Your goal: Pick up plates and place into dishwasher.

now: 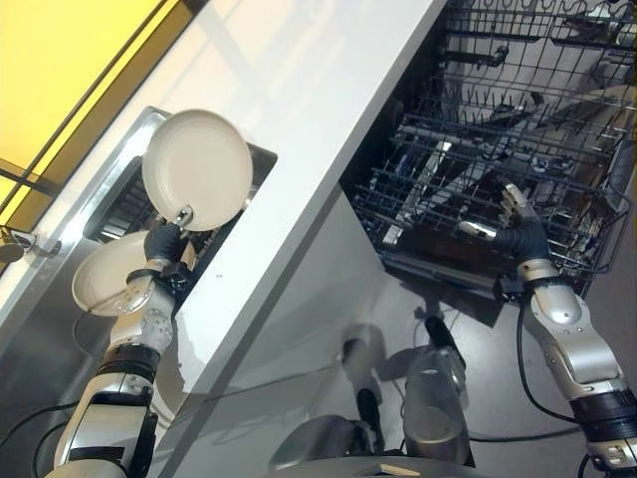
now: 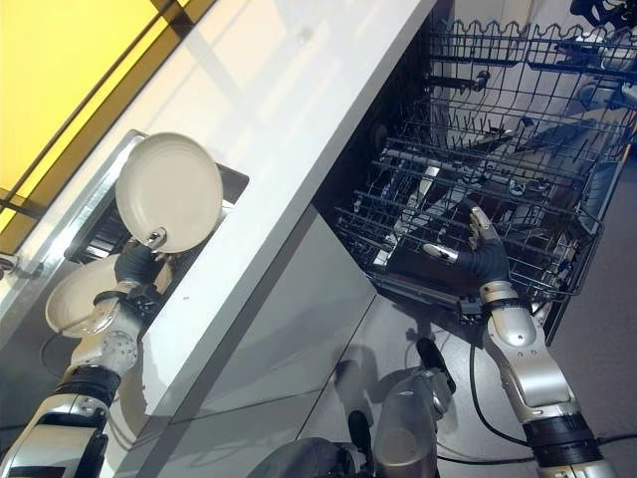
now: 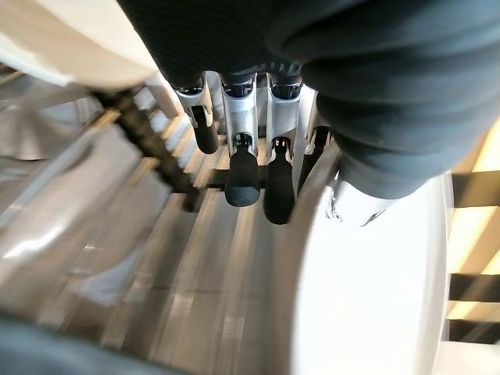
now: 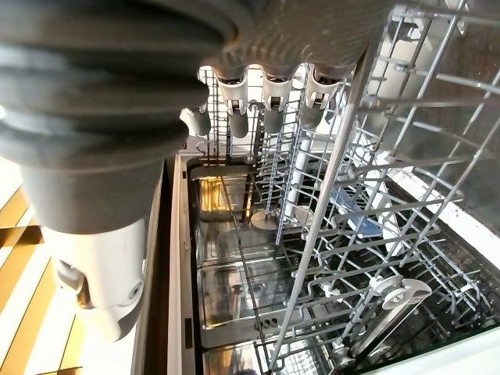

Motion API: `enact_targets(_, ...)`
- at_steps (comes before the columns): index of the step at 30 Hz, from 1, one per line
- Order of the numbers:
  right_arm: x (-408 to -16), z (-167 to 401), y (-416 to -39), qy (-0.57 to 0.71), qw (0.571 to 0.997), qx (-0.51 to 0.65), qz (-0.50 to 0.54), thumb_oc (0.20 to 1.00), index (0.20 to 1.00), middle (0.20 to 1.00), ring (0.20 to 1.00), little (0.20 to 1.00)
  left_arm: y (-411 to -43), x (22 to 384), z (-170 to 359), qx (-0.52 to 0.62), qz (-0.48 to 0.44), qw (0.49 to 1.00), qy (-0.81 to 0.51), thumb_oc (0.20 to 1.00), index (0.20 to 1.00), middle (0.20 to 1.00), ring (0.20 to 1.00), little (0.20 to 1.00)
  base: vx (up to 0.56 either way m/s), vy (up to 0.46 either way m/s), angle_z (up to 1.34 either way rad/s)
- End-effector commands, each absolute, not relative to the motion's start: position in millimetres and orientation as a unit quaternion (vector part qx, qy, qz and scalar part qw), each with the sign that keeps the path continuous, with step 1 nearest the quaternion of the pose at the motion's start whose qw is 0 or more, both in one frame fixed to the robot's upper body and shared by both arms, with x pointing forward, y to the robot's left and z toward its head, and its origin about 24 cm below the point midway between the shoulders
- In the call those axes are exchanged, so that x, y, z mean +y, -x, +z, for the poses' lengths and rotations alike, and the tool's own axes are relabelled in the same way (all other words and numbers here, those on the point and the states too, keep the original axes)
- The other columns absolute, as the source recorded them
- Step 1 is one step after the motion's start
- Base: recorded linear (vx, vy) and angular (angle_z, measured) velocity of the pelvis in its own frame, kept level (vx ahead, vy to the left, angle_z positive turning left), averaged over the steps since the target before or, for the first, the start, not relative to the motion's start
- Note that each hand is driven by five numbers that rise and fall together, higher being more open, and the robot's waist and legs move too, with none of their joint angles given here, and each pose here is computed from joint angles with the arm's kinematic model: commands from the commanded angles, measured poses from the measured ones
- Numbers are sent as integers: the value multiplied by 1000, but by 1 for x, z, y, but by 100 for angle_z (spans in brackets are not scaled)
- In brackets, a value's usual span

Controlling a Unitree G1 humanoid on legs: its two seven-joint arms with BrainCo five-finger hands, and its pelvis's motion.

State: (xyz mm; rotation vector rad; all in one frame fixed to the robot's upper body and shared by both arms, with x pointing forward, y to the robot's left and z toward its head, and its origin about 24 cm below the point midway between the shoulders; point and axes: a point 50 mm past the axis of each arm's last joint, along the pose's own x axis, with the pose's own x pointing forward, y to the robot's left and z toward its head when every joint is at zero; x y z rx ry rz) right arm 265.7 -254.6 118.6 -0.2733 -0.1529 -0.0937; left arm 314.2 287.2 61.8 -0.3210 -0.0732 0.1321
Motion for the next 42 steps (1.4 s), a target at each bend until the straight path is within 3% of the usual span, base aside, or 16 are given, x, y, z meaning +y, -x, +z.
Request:
enact_targets(1, -250, 128, -253, 158, 980, -117, -26, 1000, 1000, 1000, 1000, 1000, -291, 292, 39, -51, 142, 972, 180, 200, 200, 200, 200, 200, 61, 26, 14)
enact_targets(7, -253, 119, -247, 155, 981, -112, -34, 1000, 1000, 1000, 1000, 1000, -283, 305, 52, -108, 196, 960, 168, 200, 200, 200, 200, 200, 28, 5, 17)
enact_targets(19, -263, 122, -233, 130, 983, -119, -44, 1000, 1000, 1000, 1000, 1000, -268, 311, 65, -151, 206, 959, 125, 200, 200, 200, 200, 200, -42, -29, 14)
enact_targets(30, -248, 204, -236, 74, 947, -313, 19, 1000, 1000, 1000, 1000, 1000, -272, 313, 143, -287, 206, 935, 22, 200, 200, 200, 200, 200, -138, -137, 14)
enact_targets(38, -189, 220, -248, 14, 929, -344, 137, 1000, 1000, 1000, 1000, 1000, -289, 269, 180, -338, 107, 935, -29, 200, 200, 200, 200, 200, -109, -152, 15)
enact_targets(42, -154, 212, -249, -17, 918, -345, 193, 1000, 1000, 1000, 1000, 1000, -289, 217, 187, -358, -15, 930, -83, 200, 200, 200, 200, 200, -98, -115, 26)
